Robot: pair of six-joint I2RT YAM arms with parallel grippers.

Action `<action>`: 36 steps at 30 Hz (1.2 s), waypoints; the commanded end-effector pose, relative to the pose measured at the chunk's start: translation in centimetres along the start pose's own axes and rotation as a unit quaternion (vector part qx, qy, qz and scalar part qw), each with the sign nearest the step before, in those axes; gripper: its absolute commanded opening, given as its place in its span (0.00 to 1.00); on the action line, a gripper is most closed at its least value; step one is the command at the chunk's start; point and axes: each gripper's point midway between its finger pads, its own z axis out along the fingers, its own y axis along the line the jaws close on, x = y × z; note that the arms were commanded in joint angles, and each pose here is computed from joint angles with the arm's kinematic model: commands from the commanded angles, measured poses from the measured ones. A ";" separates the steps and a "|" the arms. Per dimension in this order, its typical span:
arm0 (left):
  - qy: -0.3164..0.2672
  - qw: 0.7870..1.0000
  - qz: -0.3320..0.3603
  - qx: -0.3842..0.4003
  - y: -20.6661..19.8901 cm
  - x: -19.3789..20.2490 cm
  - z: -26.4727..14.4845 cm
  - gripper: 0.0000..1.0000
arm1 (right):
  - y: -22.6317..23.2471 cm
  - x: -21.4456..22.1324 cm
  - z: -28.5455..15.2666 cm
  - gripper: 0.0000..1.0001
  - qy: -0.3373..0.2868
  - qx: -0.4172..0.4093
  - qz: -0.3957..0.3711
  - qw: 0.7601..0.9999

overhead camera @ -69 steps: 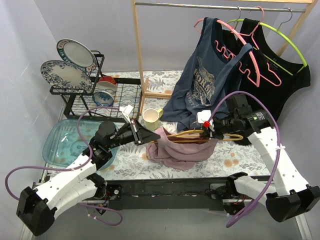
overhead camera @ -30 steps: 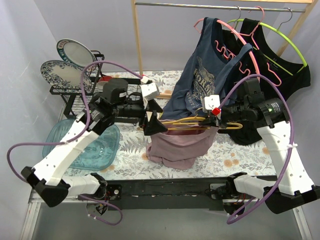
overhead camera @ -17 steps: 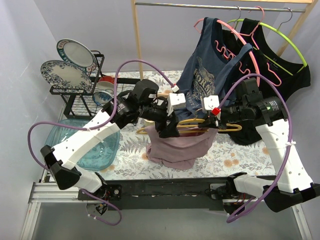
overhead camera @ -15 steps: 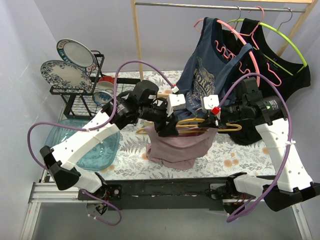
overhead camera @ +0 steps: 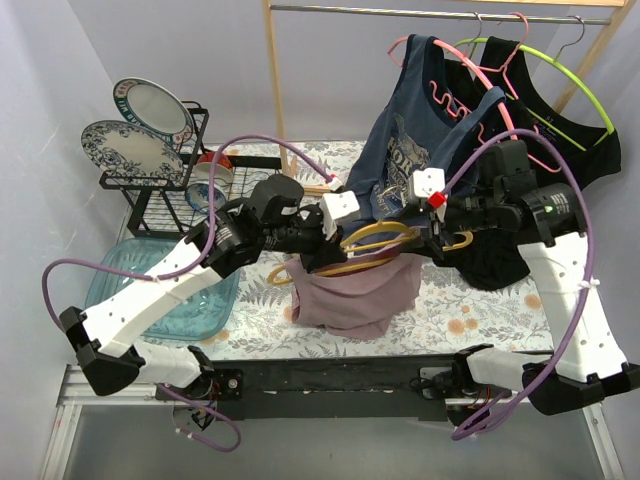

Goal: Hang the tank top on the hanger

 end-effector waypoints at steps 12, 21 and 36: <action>-0.162 0.969 -0.146 -0.119 2.5 -5.3 -4.1 0.00 | -10.5 -1.6 -12.7 0.82 -0.033 0.352 0.129 0.926; -0.218 0.913 -0.194 -0.285 10.1 -12.9 -5.2 0.00 | -10.0 -2.2 -15.9 0.82 -0.091 0.408 0.152 0.896; -0.243 0.866 -0.206 -0.384 15.5 -17.4 -6.0 0.00 | -10.1 0.0 -15.3 0.81 -0.110 0.400 0.185 0.891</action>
